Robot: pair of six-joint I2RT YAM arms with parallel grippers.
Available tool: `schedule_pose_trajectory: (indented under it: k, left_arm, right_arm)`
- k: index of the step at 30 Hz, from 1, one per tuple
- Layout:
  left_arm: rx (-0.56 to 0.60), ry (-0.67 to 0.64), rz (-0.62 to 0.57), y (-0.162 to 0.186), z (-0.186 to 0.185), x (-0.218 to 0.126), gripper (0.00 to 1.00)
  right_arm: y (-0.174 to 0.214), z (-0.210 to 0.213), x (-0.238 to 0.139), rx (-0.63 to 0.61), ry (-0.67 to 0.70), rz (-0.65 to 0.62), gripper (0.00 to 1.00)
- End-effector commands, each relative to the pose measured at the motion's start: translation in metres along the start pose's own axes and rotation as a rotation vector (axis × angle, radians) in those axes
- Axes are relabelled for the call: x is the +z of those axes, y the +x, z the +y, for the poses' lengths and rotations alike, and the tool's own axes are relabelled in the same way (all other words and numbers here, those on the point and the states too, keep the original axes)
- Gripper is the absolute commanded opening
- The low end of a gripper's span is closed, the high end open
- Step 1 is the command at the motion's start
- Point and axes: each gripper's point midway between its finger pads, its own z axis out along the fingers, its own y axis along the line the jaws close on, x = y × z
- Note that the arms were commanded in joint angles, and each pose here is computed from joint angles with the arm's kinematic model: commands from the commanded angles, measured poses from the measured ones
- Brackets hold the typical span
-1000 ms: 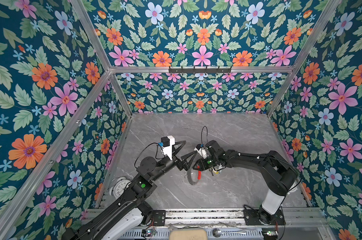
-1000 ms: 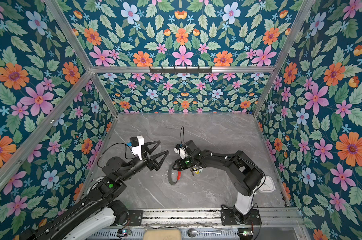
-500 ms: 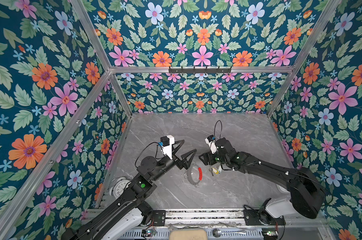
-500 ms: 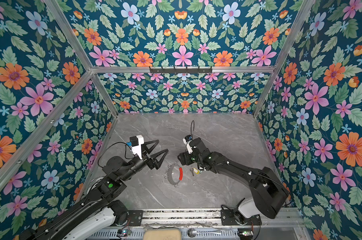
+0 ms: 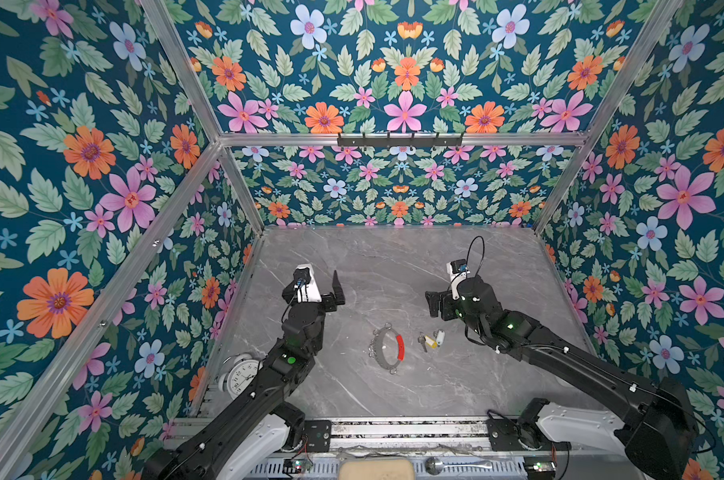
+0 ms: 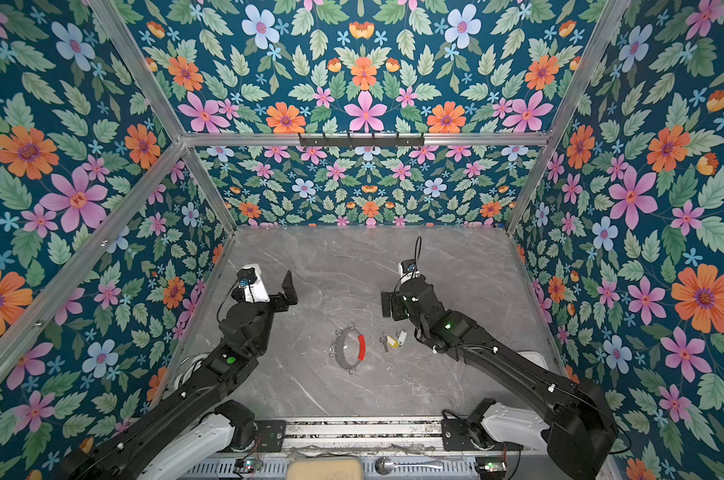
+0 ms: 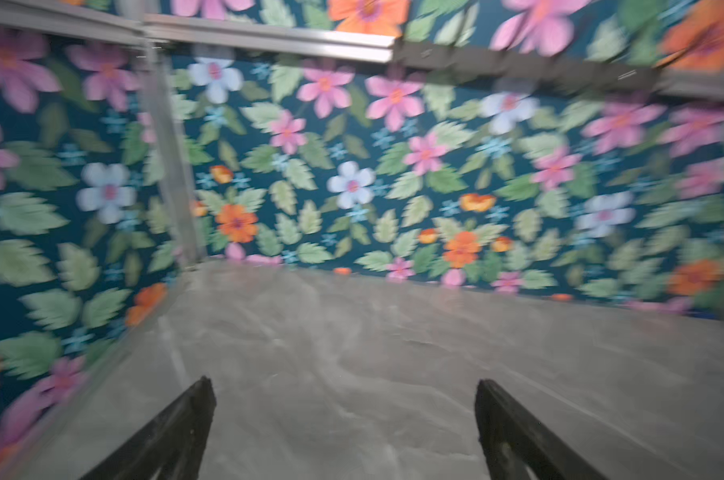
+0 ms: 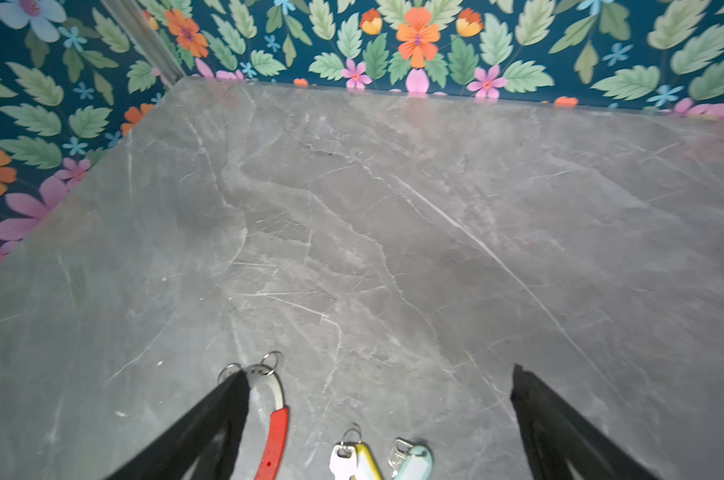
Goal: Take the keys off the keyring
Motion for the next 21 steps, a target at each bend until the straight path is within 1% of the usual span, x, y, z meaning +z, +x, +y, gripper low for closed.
schedule_pose_trajectory:
  k: [1, 3, 5, 7, 11, 13, 15, 17, 20, 21]
  left_arm:
    - [0.091, -0.236, 0.000, 0.008, 0.045, 0.017, 1.00]
    - [0.143, -0.252, 0.030, 0.030, 0.053, 0.032, 1.00]
    - [0.149, -0.287, 0.033, 0.046, 0.066, 0.039, 1.00]
    - [0.143, -0.271, 0.033, 0.062, 0.073, 0.044, 1.00]
    - [0.115, -0.217, -0.012, 0.078, 0.075, 0.046, 1.00]
    - [0.140, -0.185, 0.001, 0.087, 0.071, 0.054, 1.00]
    - [0.152, -0.164, 0.032, 0.100, 0.070, 0.060, 1.00]
    - [0.150, -0.148, 0.049, 0.109, 0.070, 0.065, 1.00]
    - [0.172, -0.103, 0.069, 0.120, 0.065, 0.074, 1.00]
    - [0.181, -0.092, 0.069, 0.120, 0.064, 0.079, 1.00]
  right_arm:
    - [-0.015, -0.020, -0.007, 0.003, 0.077, -0.058, 0.99]
    - [-0.019, -0.033, -0.010, 0.024, 0.108, -0.067, 0.99]
    - [-0.023, -0.050, -0.013, 0.058, 0.149, -0.080, 0.99]
    - [-0.024, -0.068, -0.018, 0.110, 0.179, -0.085, 0.99]
    - [-0.020, -0.101, -0.024, 0.171, 0.254, -0.111, 0.99]
    - [-0.018, -0.119, -0.028, 0.197, 0.299, -0.149, 0.99]
    - [-0.017, -0.131, -0.031, 0.180, 0.305, -0.194, 0.99]
    - [-0.018, -0.141, -0.032, 0.134, 0.315, -0.232, 0.99]
    - [-0.012, -0.167, -0.030, 0.082, 0.398, -0.249, 0.99]
    - [-0.006, -0.178, -0.027, 0.081, 0.422, -0.247, 0.99]
